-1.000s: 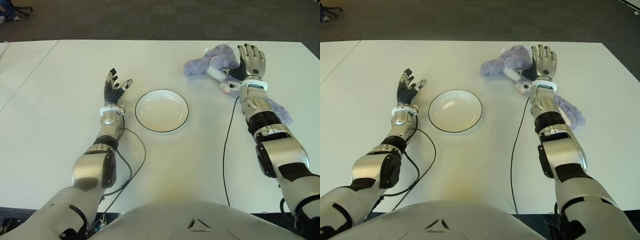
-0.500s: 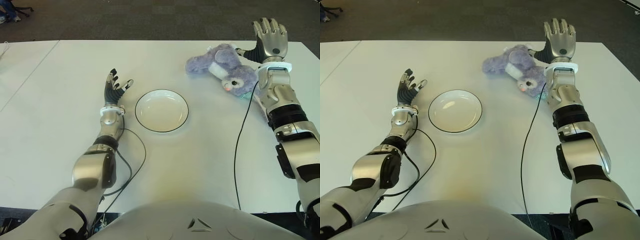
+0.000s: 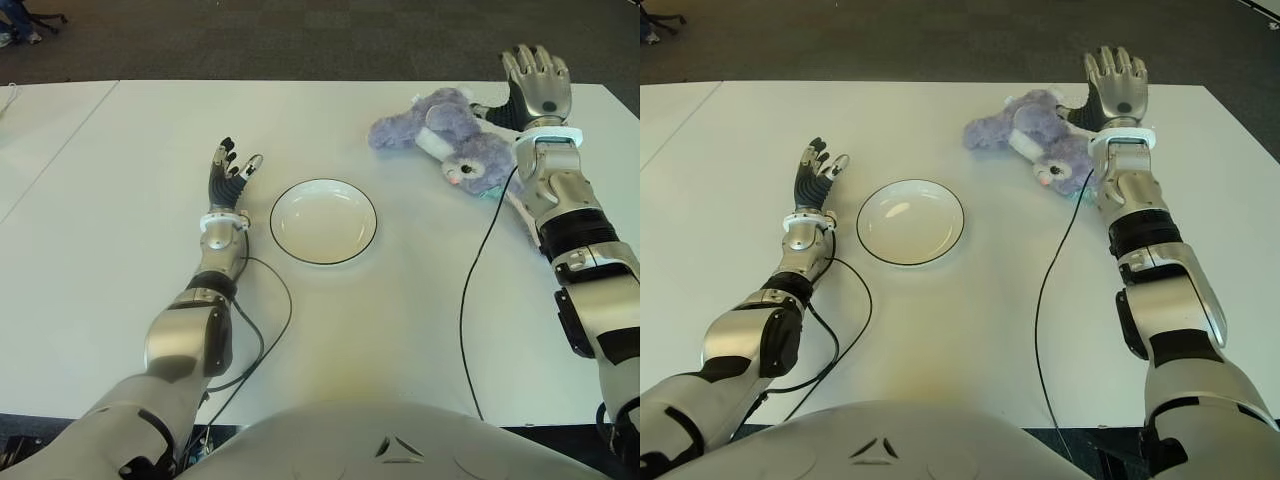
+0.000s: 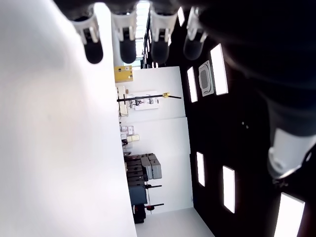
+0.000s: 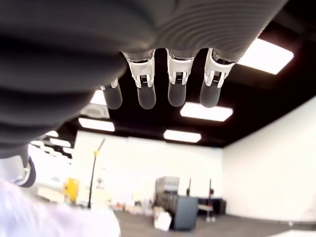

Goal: Put the doll into the plate.

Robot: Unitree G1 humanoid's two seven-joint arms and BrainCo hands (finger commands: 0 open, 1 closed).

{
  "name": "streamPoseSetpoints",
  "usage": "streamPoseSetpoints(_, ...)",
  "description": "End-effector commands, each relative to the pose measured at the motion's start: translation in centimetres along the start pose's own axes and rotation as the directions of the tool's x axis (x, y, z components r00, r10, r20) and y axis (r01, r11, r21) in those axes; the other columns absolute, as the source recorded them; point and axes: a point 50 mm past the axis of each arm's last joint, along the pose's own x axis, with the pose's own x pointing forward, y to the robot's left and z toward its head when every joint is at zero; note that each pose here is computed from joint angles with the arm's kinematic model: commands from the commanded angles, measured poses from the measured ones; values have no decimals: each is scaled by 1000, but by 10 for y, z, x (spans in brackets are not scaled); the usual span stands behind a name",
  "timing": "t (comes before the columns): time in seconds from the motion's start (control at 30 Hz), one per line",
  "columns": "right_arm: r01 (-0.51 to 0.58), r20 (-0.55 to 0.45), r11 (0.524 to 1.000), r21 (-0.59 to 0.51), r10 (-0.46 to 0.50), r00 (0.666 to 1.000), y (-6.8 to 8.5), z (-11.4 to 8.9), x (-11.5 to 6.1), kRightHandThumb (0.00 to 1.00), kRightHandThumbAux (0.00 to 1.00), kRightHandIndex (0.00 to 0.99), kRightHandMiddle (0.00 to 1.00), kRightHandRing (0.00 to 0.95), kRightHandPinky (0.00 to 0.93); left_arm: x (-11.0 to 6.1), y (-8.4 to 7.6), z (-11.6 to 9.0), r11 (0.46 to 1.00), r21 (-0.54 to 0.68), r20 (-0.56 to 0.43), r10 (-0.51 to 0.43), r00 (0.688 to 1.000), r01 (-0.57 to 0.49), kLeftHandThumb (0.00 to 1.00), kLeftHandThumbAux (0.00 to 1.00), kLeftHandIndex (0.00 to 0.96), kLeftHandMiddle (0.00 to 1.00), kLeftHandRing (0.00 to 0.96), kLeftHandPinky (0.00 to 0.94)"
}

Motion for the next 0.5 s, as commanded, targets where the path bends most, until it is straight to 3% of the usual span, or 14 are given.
streamPoseSetpoints(0.03, -166, -30, 978, 130, 171, 985, 40, 2, -8, 287, 452, 59, 0, 0, 9, -74, -4, -92, 1000, -20, -431, -22, 902, 15, 0, 517, 74, 89, 80, 91)
streamPoseSetpoints(0.23, -197, -69, 958, 210, 216, 974, 54, 1, -14, 309, 528, 58, 0, 89, 45, -74, -5, -92, 1000, -26, -429, -24, 903, 15, 0, 517, 74, 84, 79, 86)
streamPoseSetpoints(0.5, -164, -102, 952, 258, 196, 975, 63, 10, -20, 339, 582, 56, 0, 54, 0, -75, -6, -93, 999, -46, -437, -25, 899, 5, 0, 510, 83, 95, 85, 88)
